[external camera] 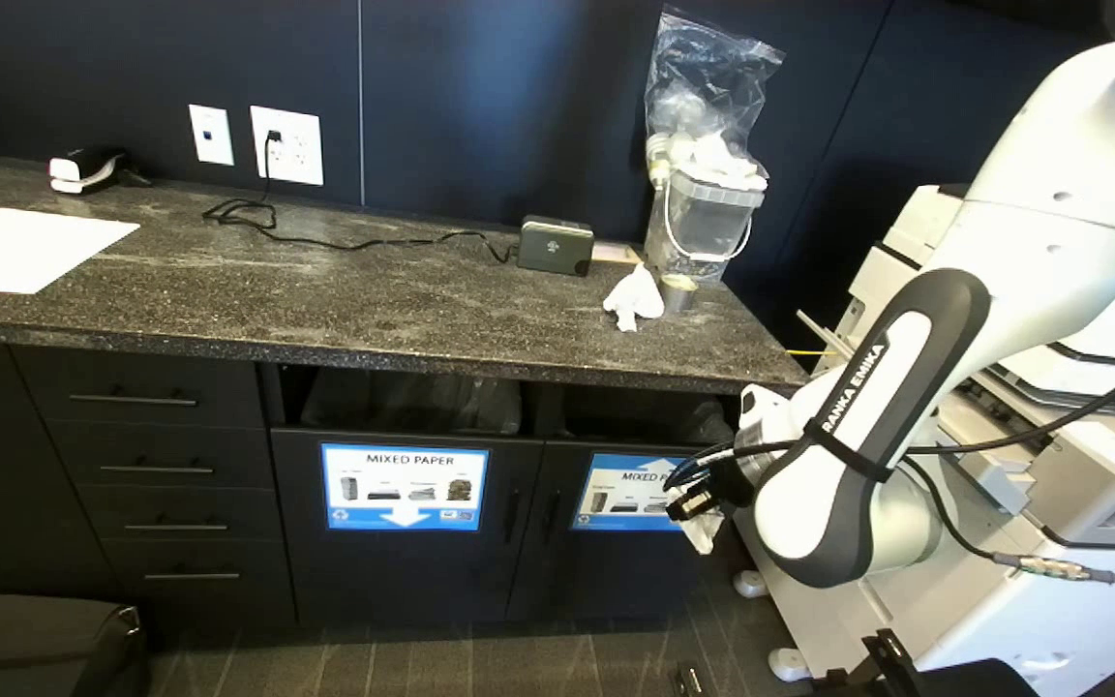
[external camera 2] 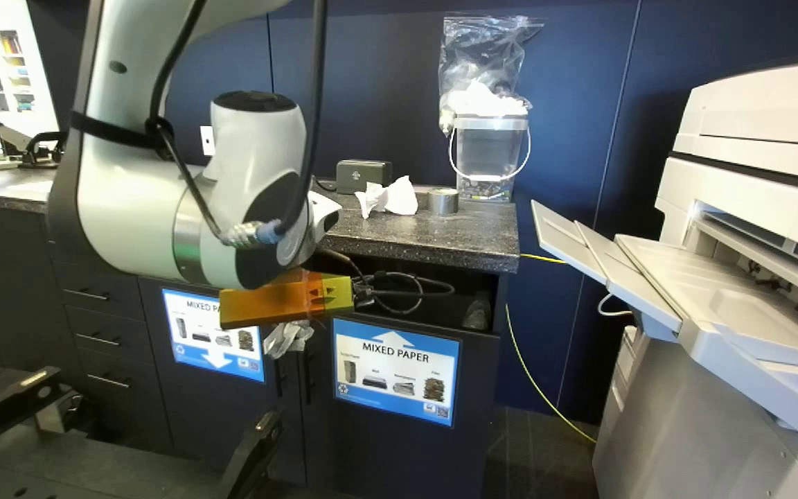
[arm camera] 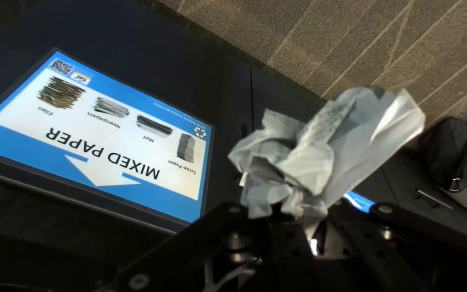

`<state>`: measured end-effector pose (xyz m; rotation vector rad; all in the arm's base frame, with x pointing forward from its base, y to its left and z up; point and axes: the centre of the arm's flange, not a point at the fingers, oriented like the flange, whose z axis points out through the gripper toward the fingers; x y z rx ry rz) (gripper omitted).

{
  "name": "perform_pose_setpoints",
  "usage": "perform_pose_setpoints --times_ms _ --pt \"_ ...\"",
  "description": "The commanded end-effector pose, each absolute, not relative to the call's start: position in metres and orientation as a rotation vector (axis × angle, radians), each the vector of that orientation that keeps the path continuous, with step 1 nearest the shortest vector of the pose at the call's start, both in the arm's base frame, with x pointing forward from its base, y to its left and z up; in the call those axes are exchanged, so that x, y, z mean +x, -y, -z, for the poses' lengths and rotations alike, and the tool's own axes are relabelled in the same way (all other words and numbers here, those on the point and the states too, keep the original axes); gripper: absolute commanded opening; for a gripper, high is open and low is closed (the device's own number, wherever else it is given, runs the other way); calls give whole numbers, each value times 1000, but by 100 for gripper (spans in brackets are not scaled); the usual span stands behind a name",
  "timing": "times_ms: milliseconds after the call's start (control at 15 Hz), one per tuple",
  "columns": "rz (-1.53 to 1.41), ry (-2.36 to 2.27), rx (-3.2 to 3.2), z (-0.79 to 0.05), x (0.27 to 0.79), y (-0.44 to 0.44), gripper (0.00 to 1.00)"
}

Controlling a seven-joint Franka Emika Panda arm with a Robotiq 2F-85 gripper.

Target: Put the tissues into the rubbish bin.

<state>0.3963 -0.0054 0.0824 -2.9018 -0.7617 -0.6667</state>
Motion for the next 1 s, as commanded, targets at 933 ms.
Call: perform_pose_setpoints --times_ms 933 --pt "1407 787 -2686 33 469 9 14"
